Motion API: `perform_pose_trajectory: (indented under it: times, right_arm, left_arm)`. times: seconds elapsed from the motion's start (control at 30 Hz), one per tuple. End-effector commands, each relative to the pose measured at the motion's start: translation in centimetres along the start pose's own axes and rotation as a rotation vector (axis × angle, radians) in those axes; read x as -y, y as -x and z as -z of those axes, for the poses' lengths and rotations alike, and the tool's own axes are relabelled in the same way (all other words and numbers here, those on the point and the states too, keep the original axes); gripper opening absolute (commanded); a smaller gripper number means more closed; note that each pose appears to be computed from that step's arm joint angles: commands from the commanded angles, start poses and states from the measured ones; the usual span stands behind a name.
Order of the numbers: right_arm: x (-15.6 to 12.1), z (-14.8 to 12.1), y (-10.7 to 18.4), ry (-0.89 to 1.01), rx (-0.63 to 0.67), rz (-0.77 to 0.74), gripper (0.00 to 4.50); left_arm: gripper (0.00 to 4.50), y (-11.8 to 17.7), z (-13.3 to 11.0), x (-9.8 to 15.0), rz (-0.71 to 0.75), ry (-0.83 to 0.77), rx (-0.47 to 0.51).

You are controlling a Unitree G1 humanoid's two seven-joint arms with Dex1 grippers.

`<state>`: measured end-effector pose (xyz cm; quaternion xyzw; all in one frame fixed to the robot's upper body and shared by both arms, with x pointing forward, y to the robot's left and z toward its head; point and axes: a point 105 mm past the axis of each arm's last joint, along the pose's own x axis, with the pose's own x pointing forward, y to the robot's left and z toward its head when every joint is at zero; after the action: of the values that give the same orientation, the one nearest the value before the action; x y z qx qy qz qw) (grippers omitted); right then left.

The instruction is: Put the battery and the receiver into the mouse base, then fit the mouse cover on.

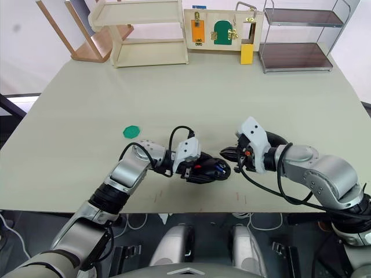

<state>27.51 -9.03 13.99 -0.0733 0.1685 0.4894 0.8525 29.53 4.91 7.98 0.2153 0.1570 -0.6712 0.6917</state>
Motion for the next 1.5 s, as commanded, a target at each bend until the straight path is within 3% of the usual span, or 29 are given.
perform_pose_trajectory:
  times: [0.03, 0.47, 1.0, 1.5]
  right_arm:
    - [-0.3, -0.4, 0.2, 0.059, 0.058, -0.025, 0.18]
    - [0.0, 2.1, -1.2, 0.112, 0.067, -0.072, 0.18]
    - [-0.3, 2.5, -1.7, 0.122, 0.072, -0.093, 0.18]
    - [-0.1, 4.9, -1.8, 0.072, -0.012, -0.09, 0.18]
  left_arm:
    - [3.04, -0.6, 2.0, 1.0, 0.042, 0.064, -0.063]
    - [3.04, -0.6, 1.9, 1.1, 0.048, 0.061, -0.066]
    - [3.04, -0.6, 1.7, 1.1, 0.055, 0.053, -0.069]
    - [3.04, -0.6, 1.6, 1.1, 0.056, 0.052, -0.069]
